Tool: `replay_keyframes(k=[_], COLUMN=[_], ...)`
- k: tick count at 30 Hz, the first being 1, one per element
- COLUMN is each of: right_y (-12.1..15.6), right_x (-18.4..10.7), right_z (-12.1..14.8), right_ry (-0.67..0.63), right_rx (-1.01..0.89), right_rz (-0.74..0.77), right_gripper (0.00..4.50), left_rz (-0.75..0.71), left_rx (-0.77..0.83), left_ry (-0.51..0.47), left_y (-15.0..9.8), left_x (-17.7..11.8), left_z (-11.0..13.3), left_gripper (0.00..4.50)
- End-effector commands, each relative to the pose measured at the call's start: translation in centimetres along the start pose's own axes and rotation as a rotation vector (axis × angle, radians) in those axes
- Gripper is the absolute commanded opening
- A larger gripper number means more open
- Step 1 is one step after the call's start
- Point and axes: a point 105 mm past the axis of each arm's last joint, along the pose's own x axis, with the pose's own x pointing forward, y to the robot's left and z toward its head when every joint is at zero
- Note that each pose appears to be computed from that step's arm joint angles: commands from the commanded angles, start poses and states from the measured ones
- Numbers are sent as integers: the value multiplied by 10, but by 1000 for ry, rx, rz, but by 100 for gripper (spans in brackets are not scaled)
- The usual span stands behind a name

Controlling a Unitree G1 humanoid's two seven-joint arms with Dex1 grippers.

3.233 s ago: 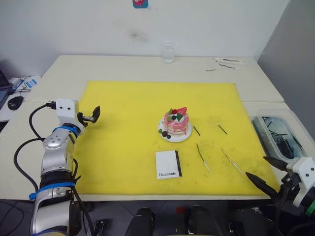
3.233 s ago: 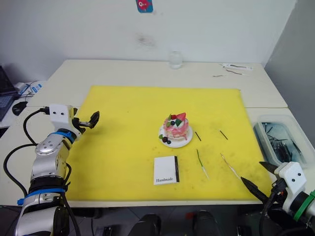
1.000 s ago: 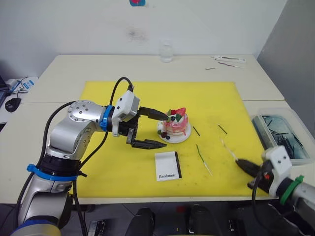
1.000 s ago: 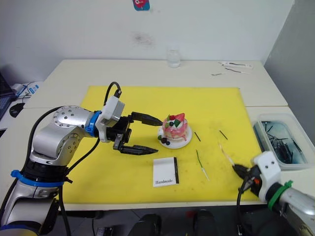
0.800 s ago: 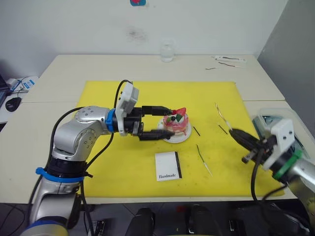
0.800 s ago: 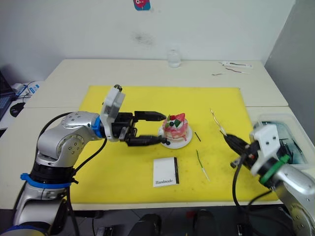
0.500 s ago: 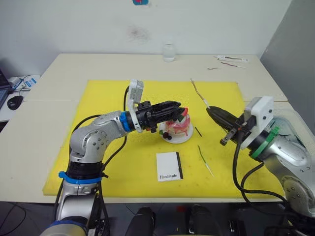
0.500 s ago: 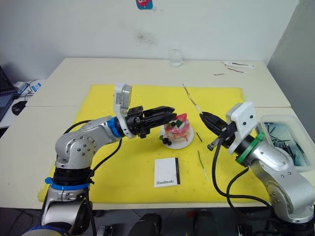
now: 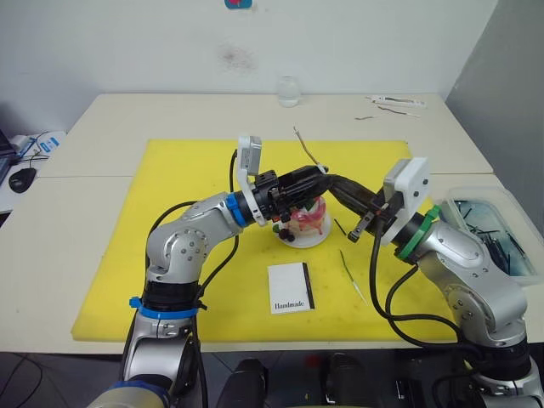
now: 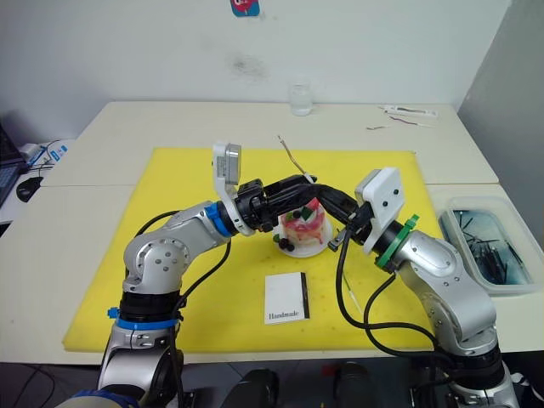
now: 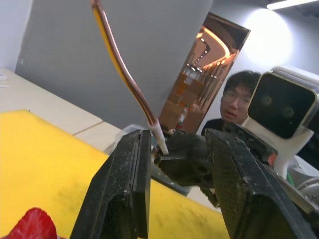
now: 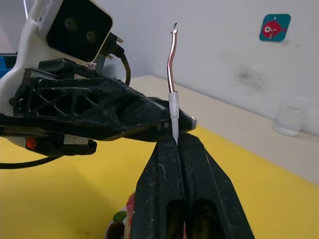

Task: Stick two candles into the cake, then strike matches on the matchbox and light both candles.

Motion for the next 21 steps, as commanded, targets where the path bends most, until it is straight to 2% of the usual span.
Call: replay_keyframes(k=[1,11,14,18,19,21], right_y=[4,4,6,7,7,7], right_x=[3,3,2,2,2,3], right_z=[13,12,12,11,10,9], right_ry=[-52,-58,-56,-51,-50,-47], right_rx=[-34,-24,-18,-11,-9,-2], right_rz=[15,9,14,15,16,18], right_gripper=[0,0,0,0,0,0], left_rz=[-15,-21,-23,-26,-26,-26], left_rx=[51,57,54,51,51,48], left_ry=[-42,-38,-48,-53,-53,-56], left_y=[-2,-1,-2,-2,-2,-2], left_x=[5,4,4,4,4,4], left_z=[14,12,12,13,13,14], left_gripper=[199,199,145,19,1,1])
